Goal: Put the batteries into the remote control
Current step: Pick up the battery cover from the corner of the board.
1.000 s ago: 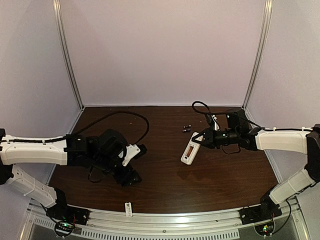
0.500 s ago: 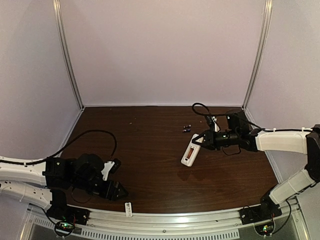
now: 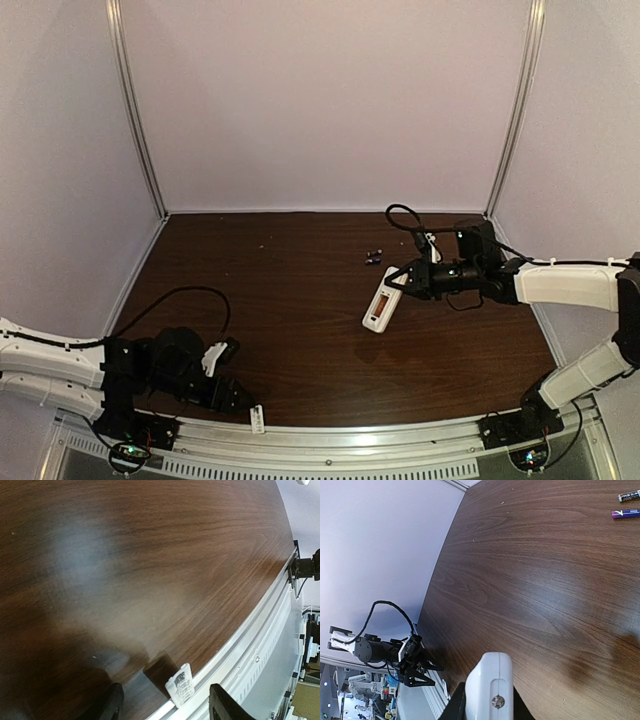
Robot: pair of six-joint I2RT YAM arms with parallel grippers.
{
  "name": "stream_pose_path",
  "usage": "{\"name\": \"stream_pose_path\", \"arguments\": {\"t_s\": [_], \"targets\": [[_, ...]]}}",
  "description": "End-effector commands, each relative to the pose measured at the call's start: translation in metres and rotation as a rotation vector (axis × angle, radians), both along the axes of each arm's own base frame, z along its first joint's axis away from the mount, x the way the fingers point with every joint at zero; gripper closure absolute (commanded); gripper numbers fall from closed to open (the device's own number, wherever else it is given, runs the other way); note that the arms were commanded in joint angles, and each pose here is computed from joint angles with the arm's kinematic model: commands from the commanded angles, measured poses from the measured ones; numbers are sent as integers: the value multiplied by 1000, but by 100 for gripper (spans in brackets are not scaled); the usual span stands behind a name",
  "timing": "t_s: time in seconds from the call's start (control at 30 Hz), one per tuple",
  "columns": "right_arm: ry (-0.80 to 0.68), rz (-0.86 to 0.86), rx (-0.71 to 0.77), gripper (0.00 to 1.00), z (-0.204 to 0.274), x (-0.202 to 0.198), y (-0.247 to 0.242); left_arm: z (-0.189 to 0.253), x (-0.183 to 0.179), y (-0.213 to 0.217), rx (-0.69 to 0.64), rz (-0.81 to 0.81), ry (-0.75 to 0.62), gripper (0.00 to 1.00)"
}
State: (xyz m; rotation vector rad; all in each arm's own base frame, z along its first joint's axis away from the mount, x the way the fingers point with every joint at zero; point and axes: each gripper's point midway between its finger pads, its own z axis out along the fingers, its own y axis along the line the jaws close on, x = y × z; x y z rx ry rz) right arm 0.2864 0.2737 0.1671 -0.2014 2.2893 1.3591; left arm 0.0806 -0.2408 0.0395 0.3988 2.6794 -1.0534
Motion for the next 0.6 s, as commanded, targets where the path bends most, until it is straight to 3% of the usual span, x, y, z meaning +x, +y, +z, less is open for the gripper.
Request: {"name": "stream_pose_path", "arguments": {"t_s": [0.0, 0.57], "targets": [[-49, 11, 26, 100, 15, -1, -1, 11, 5, -19, -123, -50, -32, 41], [-48, 15, 17, 100, 17, 0, 0, -8, -13, -21, -206, -145, 41, 56]]}}
